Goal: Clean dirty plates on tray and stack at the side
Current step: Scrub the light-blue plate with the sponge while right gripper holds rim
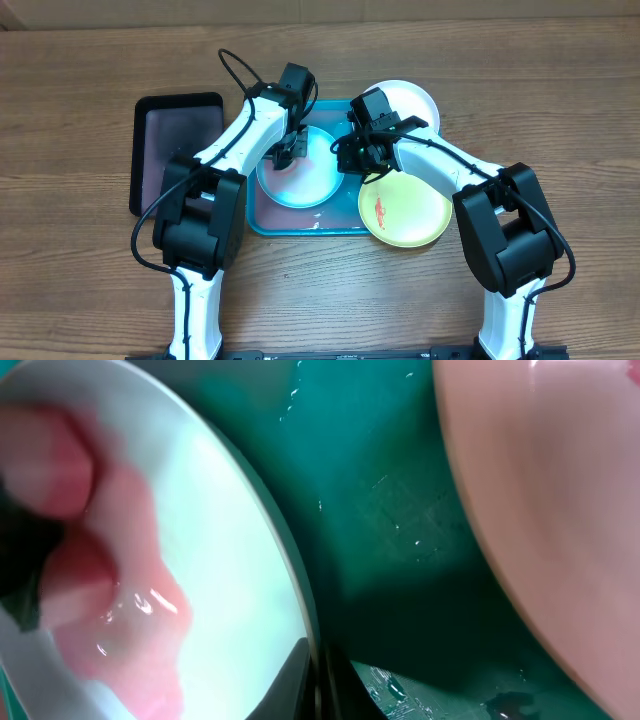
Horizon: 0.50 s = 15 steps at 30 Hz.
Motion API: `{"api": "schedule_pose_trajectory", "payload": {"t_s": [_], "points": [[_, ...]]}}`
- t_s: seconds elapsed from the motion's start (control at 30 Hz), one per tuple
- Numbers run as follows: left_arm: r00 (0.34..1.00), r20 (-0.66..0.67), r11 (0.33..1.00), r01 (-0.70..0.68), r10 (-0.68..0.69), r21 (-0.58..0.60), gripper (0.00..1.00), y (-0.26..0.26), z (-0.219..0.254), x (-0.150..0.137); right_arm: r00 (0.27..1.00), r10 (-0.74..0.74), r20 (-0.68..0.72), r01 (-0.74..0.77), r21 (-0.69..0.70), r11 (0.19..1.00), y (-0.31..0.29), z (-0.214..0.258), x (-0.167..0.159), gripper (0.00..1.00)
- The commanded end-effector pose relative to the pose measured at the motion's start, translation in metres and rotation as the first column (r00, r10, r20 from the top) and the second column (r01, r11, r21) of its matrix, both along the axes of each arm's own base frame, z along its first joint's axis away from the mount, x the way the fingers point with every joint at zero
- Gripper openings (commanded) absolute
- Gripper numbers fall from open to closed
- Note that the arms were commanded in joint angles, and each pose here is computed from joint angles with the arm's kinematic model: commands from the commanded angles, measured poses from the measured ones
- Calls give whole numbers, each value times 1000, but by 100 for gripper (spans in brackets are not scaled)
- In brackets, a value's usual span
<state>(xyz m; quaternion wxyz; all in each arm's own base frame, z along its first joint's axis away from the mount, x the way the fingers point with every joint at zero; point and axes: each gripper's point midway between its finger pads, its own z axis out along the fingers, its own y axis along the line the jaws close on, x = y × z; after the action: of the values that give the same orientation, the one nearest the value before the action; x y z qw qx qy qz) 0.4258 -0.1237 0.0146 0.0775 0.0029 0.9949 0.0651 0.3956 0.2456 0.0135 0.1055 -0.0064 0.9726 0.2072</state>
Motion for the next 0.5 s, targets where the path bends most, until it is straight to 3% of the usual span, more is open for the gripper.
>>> {"api": "schedule_pose_trajectory", "payload": {"t_s": [0.0,0.1,0.17,0.27,0.3,0.37,0.47], "points": [[998,-40,990,-41,46,135,4,28,5,-14,1000,-2,18,2,5,1000,2,5,8,4],[978,-181,991,118,-103,70,4,16,1,-39,1000,-2,17,2,5,1000,2,5,7,4],[931,-259,966,252,-257,-54,4,-3,-1,-57,1000,-2,17,2,5,1000,2,5,7,4],[761,-264,782,463,-592,-417,4,-55,8,-96,1000,-2,16,2,6,1000,2,5,7,4],[744,-237,741,468,-625,-482,4,-67,12,-101,1000,1,13,-1,11,1000,3,5,7,4],[754,-198,721,464,-626,-514,4,-79,13,-98,1000,6,5,-6,28,1000,6,6,5,4],[826,-149,781,432,-543,-451,4,-84,7,-73,1000,-7,-12,7,39,999,7,6,3,4]]}}
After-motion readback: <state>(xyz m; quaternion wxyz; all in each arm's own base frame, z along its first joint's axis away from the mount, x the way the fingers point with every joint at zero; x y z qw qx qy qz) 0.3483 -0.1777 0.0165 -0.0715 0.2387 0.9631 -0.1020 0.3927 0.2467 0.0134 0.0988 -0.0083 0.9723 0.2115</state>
